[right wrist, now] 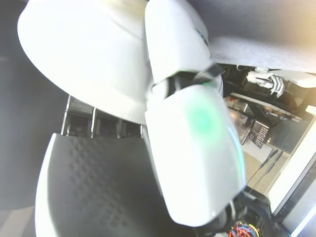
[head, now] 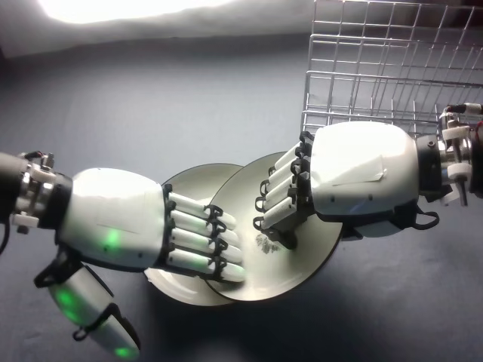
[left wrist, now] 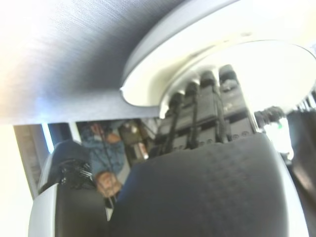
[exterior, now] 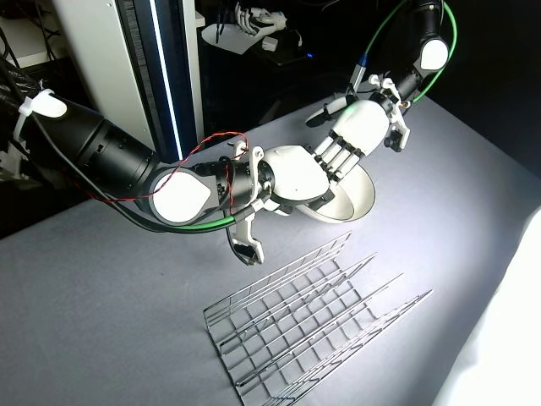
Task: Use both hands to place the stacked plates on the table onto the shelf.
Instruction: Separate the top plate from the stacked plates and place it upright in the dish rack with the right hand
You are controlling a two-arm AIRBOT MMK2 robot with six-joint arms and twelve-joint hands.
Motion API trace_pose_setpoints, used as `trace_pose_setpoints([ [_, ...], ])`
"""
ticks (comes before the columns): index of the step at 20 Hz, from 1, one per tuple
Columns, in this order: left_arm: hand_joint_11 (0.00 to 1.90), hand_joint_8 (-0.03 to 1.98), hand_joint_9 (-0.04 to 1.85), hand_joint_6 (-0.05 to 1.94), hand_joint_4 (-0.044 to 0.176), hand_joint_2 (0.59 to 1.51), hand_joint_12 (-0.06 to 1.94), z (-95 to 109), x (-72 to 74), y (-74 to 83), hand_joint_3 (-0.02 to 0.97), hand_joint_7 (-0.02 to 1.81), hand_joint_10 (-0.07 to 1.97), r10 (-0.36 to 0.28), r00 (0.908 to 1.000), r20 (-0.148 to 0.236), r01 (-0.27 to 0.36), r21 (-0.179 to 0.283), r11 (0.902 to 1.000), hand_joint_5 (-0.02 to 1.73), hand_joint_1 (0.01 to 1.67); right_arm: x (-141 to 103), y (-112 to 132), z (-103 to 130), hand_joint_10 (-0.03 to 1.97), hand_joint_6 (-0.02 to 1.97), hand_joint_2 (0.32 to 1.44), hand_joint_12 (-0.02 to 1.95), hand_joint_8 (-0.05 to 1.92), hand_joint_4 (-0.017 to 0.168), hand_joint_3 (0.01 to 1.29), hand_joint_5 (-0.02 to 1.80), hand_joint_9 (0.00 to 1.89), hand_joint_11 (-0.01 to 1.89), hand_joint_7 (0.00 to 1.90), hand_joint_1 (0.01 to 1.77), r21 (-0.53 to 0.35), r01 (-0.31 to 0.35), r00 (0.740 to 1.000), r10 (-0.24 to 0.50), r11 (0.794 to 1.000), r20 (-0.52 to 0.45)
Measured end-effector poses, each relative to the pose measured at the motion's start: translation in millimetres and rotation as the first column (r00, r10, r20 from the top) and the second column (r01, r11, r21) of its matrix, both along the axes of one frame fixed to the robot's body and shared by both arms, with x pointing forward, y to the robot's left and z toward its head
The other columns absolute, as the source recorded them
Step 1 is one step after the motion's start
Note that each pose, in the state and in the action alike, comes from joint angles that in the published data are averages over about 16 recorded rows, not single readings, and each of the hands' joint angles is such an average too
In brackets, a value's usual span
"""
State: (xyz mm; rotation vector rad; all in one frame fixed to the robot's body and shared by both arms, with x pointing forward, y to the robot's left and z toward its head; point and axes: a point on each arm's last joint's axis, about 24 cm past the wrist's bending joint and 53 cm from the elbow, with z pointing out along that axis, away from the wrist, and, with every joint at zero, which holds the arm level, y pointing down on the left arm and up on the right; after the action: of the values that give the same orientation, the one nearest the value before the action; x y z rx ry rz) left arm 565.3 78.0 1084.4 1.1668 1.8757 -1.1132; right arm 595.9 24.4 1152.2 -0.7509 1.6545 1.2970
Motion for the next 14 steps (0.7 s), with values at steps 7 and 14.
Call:
trace_pose_setpoints([
  [7,0.01,0.0,0.02,0.01,0.0,1.097,0.01,28.5,20.1,27.4,0.011,0.02,0.01,0.079,0.9959,0.044,-0.079,-0.016,0.9968,0.0,0.02,6.3,1.2,26.0,1.23,1.21,0.98,1.64,0.98,0.006,0.01,0.73,0.74,0.77,0.76,1.5,0.042,0.008,1.0,-0.009,0.999,0.028],
  [14,0.01,0.0,0.02,0.02,-0.002,1.094,0.01,66.0,40.0,62.2,0.011,0.02,0.01,0.183,0.9795,0.085,-0.178,-0.054,0.9825,0.01,0.02,9.4,1.9,61.4,1.26,1.22,1.0,1.6,1.04,0.0,0.01,0.79,0.76,0.78,0.78,1.48,0.106,0.023,0.999,-0.028,0.994,0.046],
])
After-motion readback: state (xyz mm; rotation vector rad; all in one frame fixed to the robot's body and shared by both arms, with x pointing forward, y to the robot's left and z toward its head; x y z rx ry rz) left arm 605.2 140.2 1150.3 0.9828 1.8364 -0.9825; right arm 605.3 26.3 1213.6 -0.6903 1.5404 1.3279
